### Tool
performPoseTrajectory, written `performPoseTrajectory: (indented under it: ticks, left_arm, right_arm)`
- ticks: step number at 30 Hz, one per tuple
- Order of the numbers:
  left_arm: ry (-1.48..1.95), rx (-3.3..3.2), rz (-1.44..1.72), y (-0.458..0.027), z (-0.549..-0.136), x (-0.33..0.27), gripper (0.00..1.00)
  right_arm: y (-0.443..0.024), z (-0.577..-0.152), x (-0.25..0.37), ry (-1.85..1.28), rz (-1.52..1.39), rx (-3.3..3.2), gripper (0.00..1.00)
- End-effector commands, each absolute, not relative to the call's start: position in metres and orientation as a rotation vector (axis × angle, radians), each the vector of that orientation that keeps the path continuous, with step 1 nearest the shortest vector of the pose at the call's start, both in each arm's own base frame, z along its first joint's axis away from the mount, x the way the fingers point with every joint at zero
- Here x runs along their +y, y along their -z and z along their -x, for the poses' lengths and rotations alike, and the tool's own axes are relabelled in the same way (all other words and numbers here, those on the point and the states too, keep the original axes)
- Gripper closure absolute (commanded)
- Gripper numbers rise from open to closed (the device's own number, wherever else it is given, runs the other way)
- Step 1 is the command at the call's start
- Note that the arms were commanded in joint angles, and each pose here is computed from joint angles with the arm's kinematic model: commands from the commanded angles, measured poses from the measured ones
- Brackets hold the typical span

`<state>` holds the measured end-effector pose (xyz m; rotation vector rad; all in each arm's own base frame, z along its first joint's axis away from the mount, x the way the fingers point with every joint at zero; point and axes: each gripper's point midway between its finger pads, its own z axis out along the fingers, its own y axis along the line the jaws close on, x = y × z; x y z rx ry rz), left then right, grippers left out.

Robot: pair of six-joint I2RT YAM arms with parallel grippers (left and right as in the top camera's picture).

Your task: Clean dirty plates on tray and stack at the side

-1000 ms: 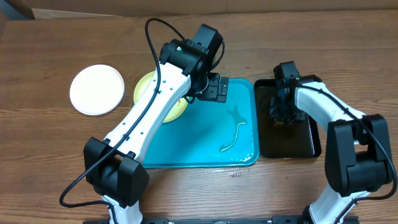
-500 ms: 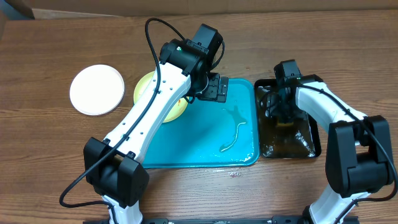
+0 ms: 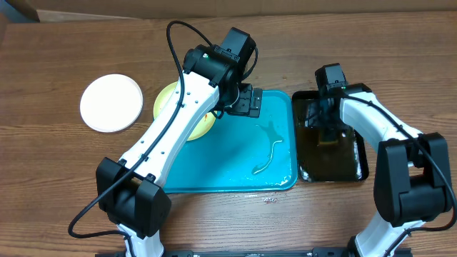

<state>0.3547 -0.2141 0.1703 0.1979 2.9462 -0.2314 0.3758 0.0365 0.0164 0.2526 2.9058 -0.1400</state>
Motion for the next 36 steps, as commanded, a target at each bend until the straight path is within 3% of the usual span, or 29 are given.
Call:
performPoseTrajectory:
  ticks: [1, 3, 6, 8, 9, 10, 11, 12, 13, 14, 19, 21, 23, 24, 29, 31, 34, 35, 36]
  left_arm:
    - [0.221, 2.924, -0.177, -0.177, -0.358, -0.212, 0.0]
    - [0.221, 2.924, -0.177, -0.177, -0.358, -0.212, 0.0]
    - [0.221, 2.923, -0.177, -0.177, -0.358, -0.212, 0.0]
    - [0.221, 2.923, -0.177, -0.177, -0.358, -0.212, 0.0]
    - [0.221, 2.924, -0.177, -0.177, -0.358, -0.212, 0.0]
    - [0.221, 2.923, -0.177, -0.177, -0.358, -0.212, 0.0]
    - [0.221, 2.924, -0.177, -0.177, -0.358, -0.212, 0.0]
    - [0.221, 2.923, -0.177, -0.177, -0.358, -0.212, 0.0]
    - [0.221, 2.923, -0.178, -0.177, -0.358, -0.212, 0.0]
    - [0.221, 2.923, -0.178, -0.177, -0.358, -0.212, 0.0]
    - [0.221, 2.923, -0.178, -0.177, -0.358, -0.212, 0.0]
    - [0.221, 2.924, -0.177, -0.177, -0.358, -0.212, 0.0]
    - [0.221, 2.923, -0.177, -0.177, -0.358, -0.212, 0.0]
    - [0.221, 2.924, -0.177, -0.177, -0.358, -0.212, 0.0]
    - [0.221, 2.924, -0.177, -0.177, -0.358, -0.212, 0.0]
    - [0.221, 2.923, -0.177, -0.177, -0.358, -0.212, 0.0]
    - [0.221, 2.923, -0.177, -0.177, -0.358, -0.212, 0.0]
    - [0.221, 2.923, -0.177, -0.177, -0.358, -0.212, 0.0]
    - [0.221, 2.923, -0.177, -0.177, -0.358, -0.212, 0.0]
  right_arm:
    - [-0.018, -0.373, 0.034, 0.143, -0.265, 2.893, 0.52]
    - [-0.017, -0.372, 0.034, 0.144, -0.265, 2.894, 0.65]
    - [-0.017, -0.373, 0.034, 0.143, -0.265, 2.892, 0.72]
    - [-0.018, -0.373, 0.034, 0.143, -0.265, 2.89, 0.9]
    - [-0.018, -0.374, 0.034, 0.141, -0.264, 2.885, 0.92]
    - [-0.018, -0.376, 0.034, 0.145, -0.265, 2.878, 0.84]
    - [-0.019, -0.378, 0.033, 0.155, -0.266, 2.869, 0.48]
    - [-0.02, -0.38, 0.031, 0.165, -0.268, 2.86, 0.2]
    - [-0.022, -0.382, 0.03, 0.177, -0.27, 2.85, 0.13]
    - [-0.024, -0.384, 0.029, 0.186, -0.272, 2.841, 0.12]
    - [-0.029, -0.399, 0.026, 0.2, -0.28, 2.774, 0.12]
    - [-0.031, -0.403, 0.027, 0.191, -0.282, 2.755, 0.27]
    - [-0.031, -0.405, 0.027, 0.189, -0.282, 2.75, 0.49]
    - [-0.031, -0.404, 0.027, 0.19, -0.282, 2.752, 0.67]
    - [-0.03, -0.402, 0.027, 0.194, -0.281, 2.762, 0.73]
    - [-0.031, -0.402, 0.028, 0.188, -0.282, 2.76, 0.96]
    - [-0.033, -0.405, 0.042, 0.074, -0.264, 2.78, 0.96]
    - [-0.036, -0.405, 0.046, 0.048, -0.261, 2.787, 0.8]
    - [-0.04, -0.406, 0.046, 0.045, -0.26, 2.793, 0.37]
